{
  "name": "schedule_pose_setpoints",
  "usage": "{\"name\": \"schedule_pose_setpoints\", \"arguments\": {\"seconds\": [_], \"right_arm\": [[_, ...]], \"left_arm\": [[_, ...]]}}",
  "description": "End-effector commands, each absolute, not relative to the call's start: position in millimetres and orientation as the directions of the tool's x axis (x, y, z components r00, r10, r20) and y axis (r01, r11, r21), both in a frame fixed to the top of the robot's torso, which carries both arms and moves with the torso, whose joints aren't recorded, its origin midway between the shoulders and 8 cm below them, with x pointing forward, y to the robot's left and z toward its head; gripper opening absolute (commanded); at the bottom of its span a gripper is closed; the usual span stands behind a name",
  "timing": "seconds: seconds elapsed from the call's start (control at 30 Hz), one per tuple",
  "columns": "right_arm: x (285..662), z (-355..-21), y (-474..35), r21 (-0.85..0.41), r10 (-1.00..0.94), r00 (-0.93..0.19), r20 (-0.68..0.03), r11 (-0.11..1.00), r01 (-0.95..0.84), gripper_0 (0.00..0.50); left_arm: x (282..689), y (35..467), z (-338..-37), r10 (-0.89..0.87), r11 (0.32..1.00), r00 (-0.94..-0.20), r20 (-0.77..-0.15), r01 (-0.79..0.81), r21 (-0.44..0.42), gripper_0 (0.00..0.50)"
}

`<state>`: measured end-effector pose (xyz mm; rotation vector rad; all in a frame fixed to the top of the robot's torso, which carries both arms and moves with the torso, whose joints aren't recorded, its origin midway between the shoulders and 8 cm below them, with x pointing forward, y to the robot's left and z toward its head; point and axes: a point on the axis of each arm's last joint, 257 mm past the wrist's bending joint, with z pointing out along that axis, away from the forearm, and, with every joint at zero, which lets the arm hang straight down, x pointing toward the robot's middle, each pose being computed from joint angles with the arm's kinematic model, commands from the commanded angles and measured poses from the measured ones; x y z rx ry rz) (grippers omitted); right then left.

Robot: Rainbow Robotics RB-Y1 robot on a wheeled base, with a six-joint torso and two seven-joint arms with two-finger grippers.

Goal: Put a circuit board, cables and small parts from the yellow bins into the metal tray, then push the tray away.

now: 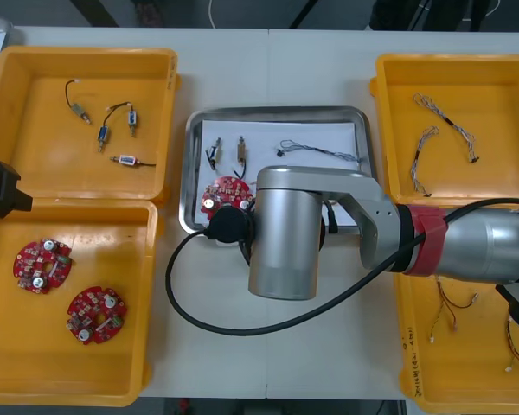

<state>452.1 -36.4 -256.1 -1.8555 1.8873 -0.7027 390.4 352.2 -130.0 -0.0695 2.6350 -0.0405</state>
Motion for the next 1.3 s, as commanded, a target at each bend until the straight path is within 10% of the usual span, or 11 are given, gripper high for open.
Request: {"name": "schedule_pose_setpoints", "arguments": {"seconds": [0.03,1.3], "right_arm": [[469,-229,-22,-0.645,-0.995,0.026,0.1,-0.084,-0.759,0.0],[545,-176,-3,-0.73,-0.991,-0.024,0.128,-0.078,-0.679,0.0]], "left_arm": [[386,368,-116,-0.054,0.998,-0.862,-0.505,-0.063,-0.001,0.5],[386,368,-116,-0.054,0.998,-0.862,-0.505,-0.063,-0.001,0.5]]}}
